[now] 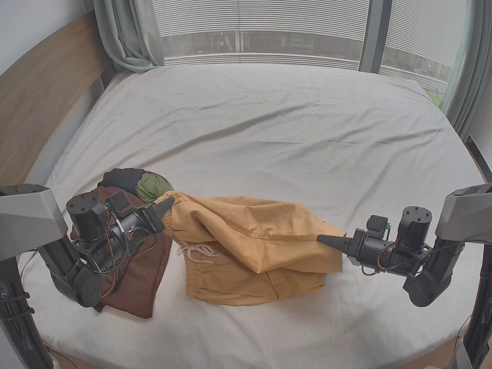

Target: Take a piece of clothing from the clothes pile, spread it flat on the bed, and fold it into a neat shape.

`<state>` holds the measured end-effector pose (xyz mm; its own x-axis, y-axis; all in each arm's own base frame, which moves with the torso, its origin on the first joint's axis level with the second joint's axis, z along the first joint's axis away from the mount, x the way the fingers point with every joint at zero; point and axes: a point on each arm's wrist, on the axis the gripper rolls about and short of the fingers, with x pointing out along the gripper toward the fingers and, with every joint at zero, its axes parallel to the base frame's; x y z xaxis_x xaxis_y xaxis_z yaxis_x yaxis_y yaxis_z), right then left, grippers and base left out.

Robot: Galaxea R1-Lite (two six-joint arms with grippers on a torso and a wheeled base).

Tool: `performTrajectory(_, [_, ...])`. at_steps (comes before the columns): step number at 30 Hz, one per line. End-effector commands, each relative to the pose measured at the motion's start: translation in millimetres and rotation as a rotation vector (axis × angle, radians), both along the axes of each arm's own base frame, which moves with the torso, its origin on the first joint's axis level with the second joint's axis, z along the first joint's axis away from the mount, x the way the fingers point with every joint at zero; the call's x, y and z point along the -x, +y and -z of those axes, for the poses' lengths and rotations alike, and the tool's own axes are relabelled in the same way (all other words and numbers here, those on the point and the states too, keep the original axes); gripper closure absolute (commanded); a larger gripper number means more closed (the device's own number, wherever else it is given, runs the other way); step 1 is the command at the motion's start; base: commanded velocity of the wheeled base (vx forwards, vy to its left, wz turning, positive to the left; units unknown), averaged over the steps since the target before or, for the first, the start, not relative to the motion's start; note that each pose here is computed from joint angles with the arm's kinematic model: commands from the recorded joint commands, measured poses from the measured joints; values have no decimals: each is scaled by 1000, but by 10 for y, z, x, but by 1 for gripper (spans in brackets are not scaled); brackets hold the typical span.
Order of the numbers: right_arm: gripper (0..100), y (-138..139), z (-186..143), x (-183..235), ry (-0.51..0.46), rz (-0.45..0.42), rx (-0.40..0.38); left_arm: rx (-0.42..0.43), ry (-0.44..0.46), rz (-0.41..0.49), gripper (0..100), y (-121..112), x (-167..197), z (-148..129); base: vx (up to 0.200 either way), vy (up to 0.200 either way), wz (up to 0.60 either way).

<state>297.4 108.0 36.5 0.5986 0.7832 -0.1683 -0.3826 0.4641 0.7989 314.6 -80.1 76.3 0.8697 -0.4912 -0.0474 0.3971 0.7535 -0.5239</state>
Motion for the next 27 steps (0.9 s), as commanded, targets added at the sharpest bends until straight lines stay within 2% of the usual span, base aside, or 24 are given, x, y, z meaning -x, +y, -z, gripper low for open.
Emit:
performTrajectory(1, [100, -57, -349, 133, -121, 1, -2, 10, -44, 2, 100, 5, 25, -138, 0, 0, 0])
performTrajectory(8, [100, -71, -455, 160, -200, 21, 30, 7, -69, -6, 100, 21, 27, -198, 0, 0, 0])
performTrajectory(9, [100, -74, -530, 177, -229, 33, 26, 16, -100, -3, 100, 29, 44, -296, 0, 0, 0])
performTrajectory(19, [100, -102, -617, 208, -255, 39, 18, 36, -167, 26, 100, 71, 116, -523, 0, 0, 0])
performTrajectory(27, [100, -134, -786, 267, -306, 46, -1, 34, -158, 25, 100, 73, 126, -511, 0, 0, 0])
